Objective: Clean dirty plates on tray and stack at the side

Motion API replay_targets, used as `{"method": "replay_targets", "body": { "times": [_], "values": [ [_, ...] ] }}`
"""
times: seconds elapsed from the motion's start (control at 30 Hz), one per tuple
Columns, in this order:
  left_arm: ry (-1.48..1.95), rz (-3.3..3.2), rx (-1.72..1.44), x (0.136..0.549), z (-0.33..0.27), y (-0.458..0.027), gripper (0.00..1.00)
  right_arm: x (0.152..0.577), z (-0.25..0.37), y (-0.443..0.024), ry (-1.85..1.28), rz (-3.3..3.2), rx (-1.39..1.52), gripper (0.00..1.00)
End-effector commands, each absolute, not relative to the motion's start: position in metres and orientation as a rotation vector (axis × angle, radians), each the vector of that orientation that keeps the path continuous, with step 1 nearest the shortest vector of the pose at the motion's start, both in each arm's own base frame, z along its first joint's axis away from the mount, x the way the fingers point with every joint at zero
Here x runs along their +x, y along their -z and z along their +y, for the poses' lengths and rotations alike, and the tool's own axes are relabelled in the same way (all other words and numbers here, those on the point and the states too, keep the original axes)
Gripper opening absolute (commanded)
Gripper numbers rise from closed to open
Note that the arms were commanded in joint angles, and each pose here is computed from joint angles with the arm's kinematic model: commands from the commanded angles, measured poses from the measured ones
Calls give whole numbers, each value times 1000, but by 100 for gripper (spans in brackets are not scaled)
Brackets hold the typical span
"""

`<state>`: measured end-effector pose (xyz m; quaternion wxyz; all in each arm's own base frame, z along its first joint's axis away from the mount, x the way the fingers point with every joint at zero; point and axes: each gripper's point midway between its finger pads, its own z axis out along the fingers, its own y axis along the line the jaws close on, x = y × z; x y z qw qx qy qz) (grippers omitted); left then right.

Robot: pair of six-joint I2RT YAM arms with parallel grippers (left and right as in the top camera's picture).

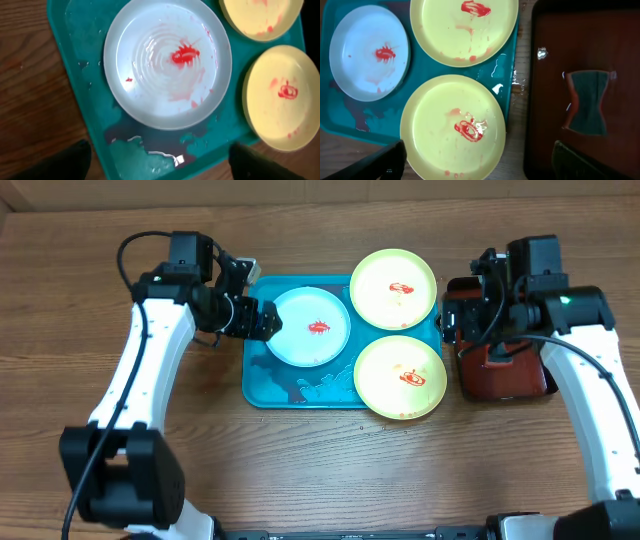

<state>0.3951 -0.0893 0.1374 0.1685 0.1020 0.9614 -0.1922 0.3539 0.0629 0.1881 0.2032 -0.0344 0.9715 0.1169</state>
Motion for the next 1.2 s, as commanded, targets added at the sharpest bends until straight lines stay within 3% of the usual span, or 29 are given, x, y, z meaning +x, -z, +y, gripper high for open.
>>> {"method": "replay_targets", "body": {
  "times": [0.0,0.13,0.43,0.93,1.17],
  "values": [
    [562,2790,-11,410,-86,-122,72,361,59,-198,-309,2682,-14,88],
    [427,2864,-351,417,-67,-87,46,365,17,-195,-122,2663,371,87],
    [430,2955,-237,421,-72,-33,41,360,-19,-193,-70,2647,550,88],
    [361,2851,-70,447,-73,-29,33,359,-24,-192,-55,2650,552,87],
    [350,2849,-32,445,-83,-26,35,358,-25,-192,-43,2653,550,86]
  ]
}}
